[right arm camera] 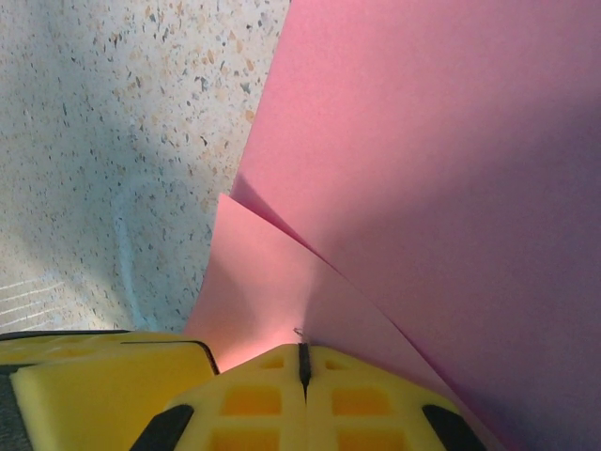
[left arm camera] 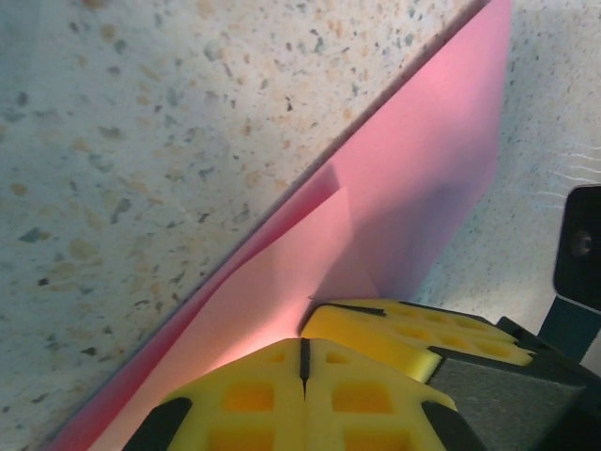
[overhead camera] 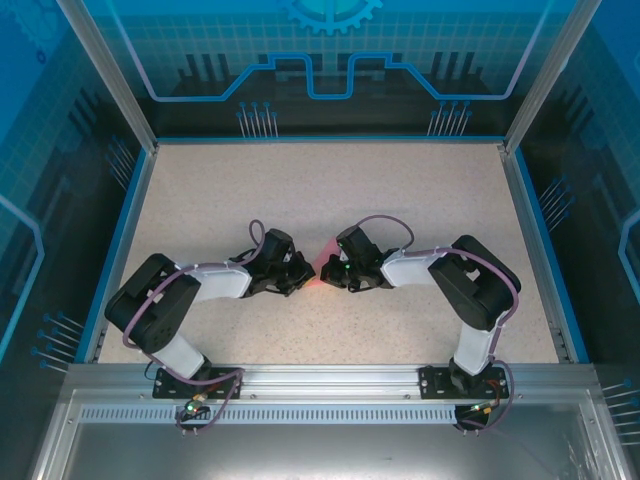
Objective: Fold a paper plane with a square sheet of paper (pick it up from the middle)
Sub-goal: Third fold the triangle at the center of the table.
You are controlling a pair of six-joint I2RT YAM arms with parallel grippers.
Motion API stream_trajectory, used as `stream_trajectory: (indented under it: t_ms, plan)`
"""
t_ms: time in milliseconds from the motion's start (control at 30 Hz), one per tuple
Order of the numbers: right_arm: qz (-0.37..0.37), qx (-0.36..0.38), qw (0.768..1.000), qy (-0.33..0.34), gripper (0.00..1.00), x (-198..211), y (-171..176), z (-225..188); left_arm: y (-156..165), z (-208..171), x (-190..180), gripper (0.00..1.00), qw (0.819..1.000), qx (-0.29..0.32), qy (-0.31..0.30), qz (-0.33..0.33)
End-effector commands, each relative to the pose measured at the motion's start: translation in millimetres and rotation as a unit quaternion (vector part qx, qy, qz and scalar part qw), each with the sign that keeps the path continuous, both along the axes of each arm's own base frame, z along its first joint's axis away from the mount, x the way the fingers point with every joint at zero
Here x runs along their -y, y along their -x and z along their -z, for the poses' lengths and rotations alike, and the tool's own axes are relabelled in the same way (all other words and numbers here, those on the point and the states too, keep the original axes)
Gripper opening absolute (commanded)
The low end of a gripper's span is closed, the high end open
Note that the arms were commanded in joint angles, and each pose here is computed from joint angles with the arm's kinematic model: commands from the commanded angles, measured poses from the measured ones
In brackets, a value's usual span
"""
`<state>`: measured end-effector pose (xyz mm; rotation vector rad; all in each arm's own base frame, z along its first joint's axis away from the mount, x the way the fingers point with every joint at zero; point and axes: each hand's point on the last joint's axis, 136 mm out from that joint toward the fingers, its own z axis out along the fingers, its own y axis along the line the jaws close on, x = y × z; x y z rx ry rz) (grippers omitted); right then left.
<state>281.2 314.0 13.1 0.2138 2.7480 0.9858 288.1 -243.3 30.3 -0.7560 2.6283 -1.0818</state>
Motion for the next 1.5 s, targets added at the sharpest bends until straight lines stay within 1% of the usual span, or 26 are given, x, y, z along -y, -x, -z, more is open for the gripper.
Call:
stream_trajectory:
  t_ms: [0,167,333,633,800,967,1133,1233,1300,1433,1467]
  plan:
    - [0.002,-0.037,0.999,0.029,0.00,11.6,15.3,24.9,2.2,7.4,2.5,0.00,1.000,-0.010,0.006,-0.014]
    - [0.002,-0.043,0.999,0.031,0.00,12.8,17.5,27.5,5.0,14.9,2.2,0.00,1.000,-0.019,0.002,-0.022]
    - [0.004,-0.050,0.998,0.038,0.00,15.8,20.3,32.3,10.1,29.1,-7.0,0.00,0.999,-0.032,-0.016,-0.038]
    - [0.009,-0.060,0.996,0.071,0.00,32.6,24.8,42.4,26.5,52.4,-39.9,0.00,0.993,-0.052,-0.083,-0.068]
    - [0.017,-0.067,0.993,0.099,0.00,55.0,27.9,51.7,36.8,59.8,-64.7,0.00,0.987,-0.058,-0.123,-0.089]
    - [0.028,-0.074,0.991,0.108,0.00,69.3,27.8,57.5,47.9,65.3,-84.5,0.00,0.981,-0.063,-0.145,-0.111]
    - [0.030,-0.076,0.991,0.110,0.00,72.2,27.3,59.1,63.3,71.3,-100.4,0.00,0.976,-0.072,-0.160,-0.128]
    - [0.029,-0.075,0.991,0.107,0.00,70.7,26.2,58.2,66.1,66.8,-106.2,0.00,0.975,-0.063,-0.164,-0.134]
    - [0.024,-0.072,0.992,0.104,0.00,68.1,25.0,56.4,61.9,57.6,-105.0,0.00,0.977,-0.048,-0.161,-0.129]
    - [0.007,-0.052,0.994,0.094,0.01,58.9,16.8,42.0,40.5,21.9,-90.3,0.00,0.984,0.006,-0.155,-0.087]
    - [0.000,-0.043,0.995,0.092,0.01,56.2,14.0,35.0,33.5,9.9,-85.7,0.02,0.985,0.022,-0.155,-0.070]
